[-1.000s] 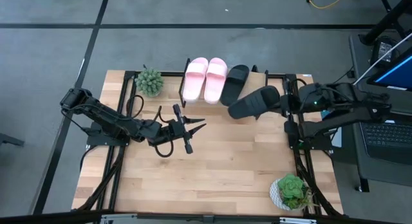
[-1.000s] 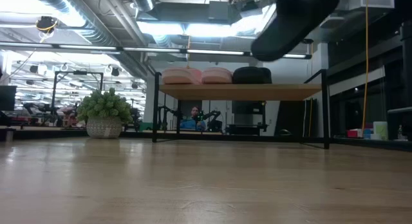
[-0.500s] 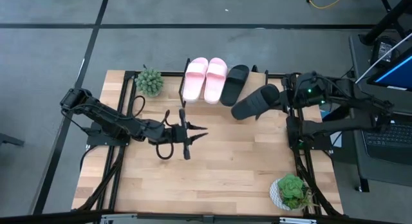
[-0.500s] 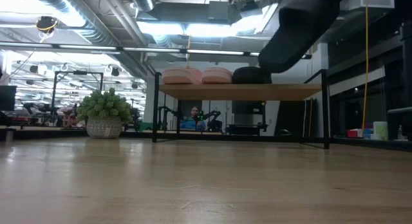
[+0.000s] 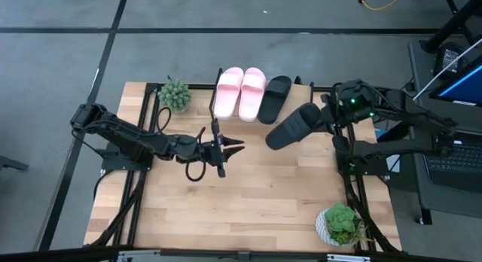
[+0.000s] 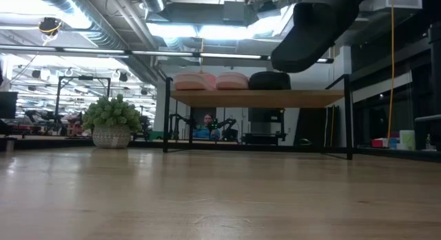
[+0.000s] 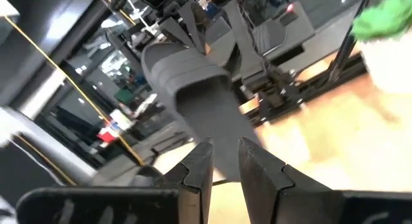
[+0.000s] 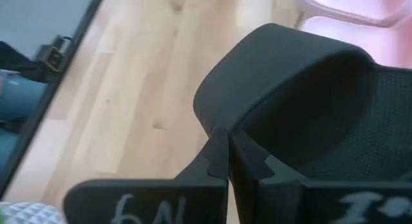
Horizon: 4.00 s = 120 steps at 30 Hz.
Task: Pick and place slides into the shelf
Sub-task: Put the black slipper on the shelf
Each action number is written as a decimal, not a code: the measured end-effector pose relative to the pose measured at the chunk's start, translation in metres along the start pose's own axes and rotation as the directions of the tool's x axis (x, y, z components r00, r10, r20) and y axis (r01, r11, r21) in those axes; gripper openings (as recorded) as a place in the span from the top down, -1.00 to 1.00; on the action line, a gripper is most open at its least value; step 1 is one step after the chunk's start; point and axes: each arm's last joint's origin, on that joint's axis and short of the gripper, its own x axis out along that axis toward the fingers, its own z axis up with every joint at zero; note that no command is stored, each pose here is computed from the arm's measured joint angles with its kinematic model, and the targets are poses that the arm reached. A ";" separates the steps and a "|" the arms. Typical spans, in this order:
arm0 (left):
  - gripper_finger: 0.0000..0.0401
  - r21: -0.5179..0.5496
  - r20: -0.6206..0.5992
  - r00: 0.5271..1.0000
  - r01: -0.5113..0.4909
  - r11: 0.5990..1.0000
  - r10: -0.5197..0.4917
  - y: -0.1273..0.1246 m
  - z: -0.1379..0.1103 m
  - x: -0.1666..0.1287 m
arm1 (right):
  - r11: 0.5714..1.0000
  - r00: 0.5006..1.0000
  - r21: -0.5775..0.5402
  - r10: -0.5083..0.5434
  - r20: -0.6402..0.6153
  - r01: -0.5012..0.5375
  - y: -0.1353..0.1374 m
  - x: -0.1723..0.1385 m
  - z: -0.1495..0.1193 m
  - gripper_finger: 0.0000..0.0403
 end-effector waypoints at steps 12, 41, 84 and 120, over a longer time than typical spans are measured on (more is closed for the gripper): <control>0.68 0.051 0.043 0.997 0.060 0.997 -0.062 0.008 -0.006 0.006 | 0.996 0.995 0.034 0.080 -0.061 -0.078 -0.011 -0.006 0.029 0.99; 0.68 0.140 -0.016 0.999 0.048 0.989 -0.047 -0.002 -0.017 0.044 | 0.999 0.942 0.031 0.016 -0.335 -0.006 -0.071 0.014 0.007 0.99; 0.68 0.090 -0.012 0.998 0.066 0.994 -0.065 -0.002 -0.008 0.044 | 0.976 0.844 0.011 -0.182 -0.504 0.217 -0.135 0.012 0.008 0.99; 0.68 0.090 -0.013 0.998 0.066 0.994 -0.065 -0.002 -0.008 0.044 | 0.934 0.796 -0.059 -0.333 -0.506 0.353 -0.145 -0.001 0.013 0.99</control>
